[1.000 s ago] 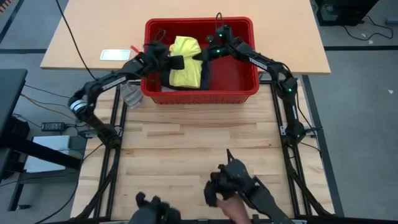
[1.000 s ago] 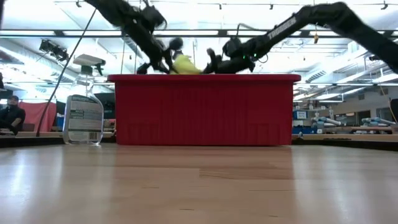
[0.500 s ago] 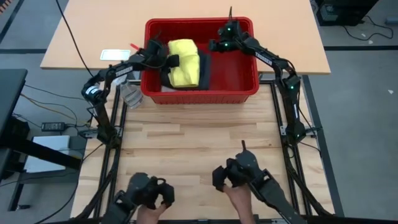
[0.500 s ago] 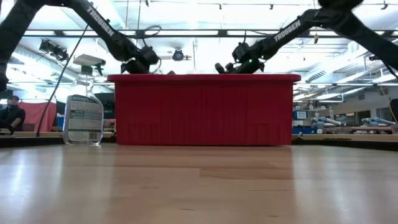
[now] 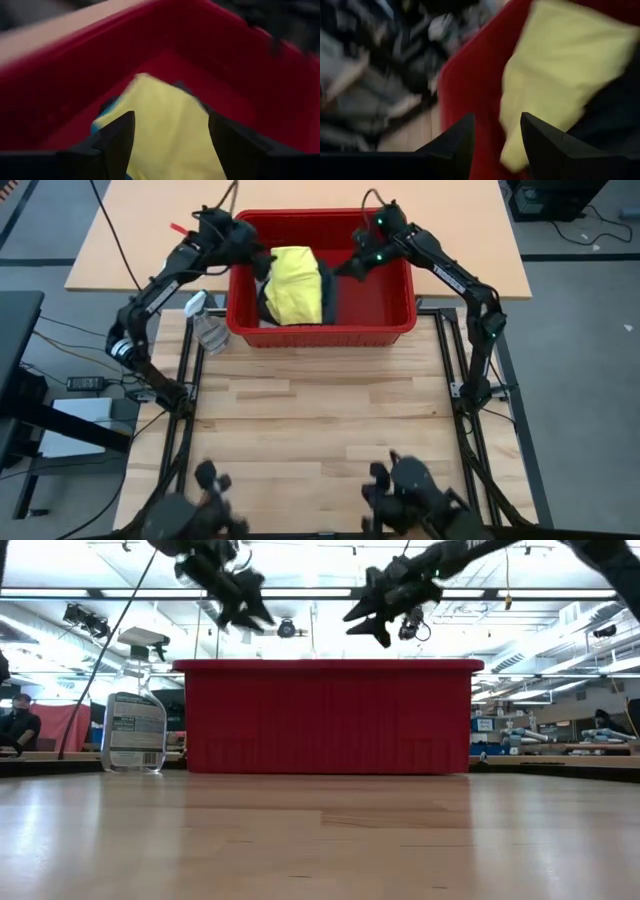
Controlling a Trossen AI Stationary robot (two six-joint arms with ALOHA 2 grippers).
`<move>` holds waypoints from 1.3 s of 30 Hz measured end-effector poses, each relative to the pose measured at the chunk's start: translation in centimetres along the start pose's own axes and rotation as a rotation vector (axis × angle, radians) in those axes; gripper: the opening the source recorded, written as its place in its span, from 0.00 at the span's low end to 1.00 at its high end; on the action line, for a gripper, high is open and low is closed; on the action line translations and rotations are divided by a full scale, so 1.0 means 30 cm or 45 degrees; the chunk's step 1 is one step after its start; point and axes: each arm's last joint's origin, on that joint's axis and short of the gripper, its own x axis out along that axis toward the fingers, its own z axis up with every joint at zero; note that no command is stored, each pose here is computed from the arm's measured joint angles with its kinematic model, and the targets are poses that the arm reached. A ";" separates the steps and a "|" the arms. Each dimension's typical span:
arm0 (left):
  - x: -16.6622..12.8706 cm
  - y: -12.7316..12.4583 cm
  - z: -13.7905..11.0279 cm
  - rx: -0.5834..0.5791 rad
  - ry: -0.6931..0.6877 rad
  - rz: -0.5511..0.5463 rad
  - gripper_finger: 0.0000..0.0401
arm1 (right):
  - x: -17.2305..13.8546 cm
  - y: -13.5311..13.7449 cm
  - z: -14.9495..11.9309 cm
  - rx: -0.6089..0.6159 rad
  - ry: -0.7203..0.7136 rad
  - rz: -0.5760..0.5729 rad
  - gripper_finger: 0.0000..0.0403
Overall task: Fold laundry
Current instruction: Adjust the red laundry bin
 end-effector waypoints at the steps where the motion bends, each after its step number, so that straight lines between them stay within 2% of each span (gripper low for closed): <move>1: -0.027 -0.029 0.014 0.124 0.010 -0.037 0.63 | -0.001 0.032 -0.012 -0.050 0.045 0.006 0.40; 4: -0.112 -0.123 0.043 0.443 0.026 -0.129 0.58 | -0.001 0.114 -0.053 -0.191 0.195 -0.035 0.39; 7: -0.157 -0.203 0.029 0.608 0.115 -0.240 0.52 | -0.001 0.195 -0.090 -0.343 0.345 -0.127 0.37; 12: -0.178 -0.348 -0.038 0.663 0.350 -0.474 0.42 | 0.000 0.327 -0.150 -0.504 0.567 -0.193 0.30; 17: -0.179 -0.501 -0.124 0.709 0.591 -0.609 0.28 | 0.020 0.430 -0.199 -0.518 0.634 -0.028 0.15; 19: -0.163 -0.549 -0.163 0.701 0.642 -0.630 0.21 | 0.045 0.446 -0.237 -0.503 0.695 0.021 0.06; 21: -0.140 -0.579 -0.217 0.661 0.717 -0.644 0.15 | 0.079 0.448 -0.288 -0.484 0.793 0.044 0.02; 23: -0.101 -0.591 -0.276 0.610 0.763 -0.603 0.10 | 0.117 0.445 -0.345 -0.477 0.895 -0.010 0.03; 26: -0.042 -0.589 -0.360 0.521 0.814 -0.459 0.03 | 0.161 0.432 -0.421 -0.499 1.030 -0.174 0.03; 30: 0.014 -0.573 -0.417 0.462 0.752 -0.361 0.01 | 0.199 0.403 -0.464 -0.526 1.052 -0.422 0.02; 34: 0.052 -0.531 -0.423 0.445 0.650 -0.304 0.02 | 0.197 0.349 -0.438 -0.490 0.951 -0.584 0.01; 39: 0.075 -0.418 -0.374 0.441 0.521 -0.032 0.01 | 0.157 0.266 -0.370 -0.403 0.786 -0.687 0.01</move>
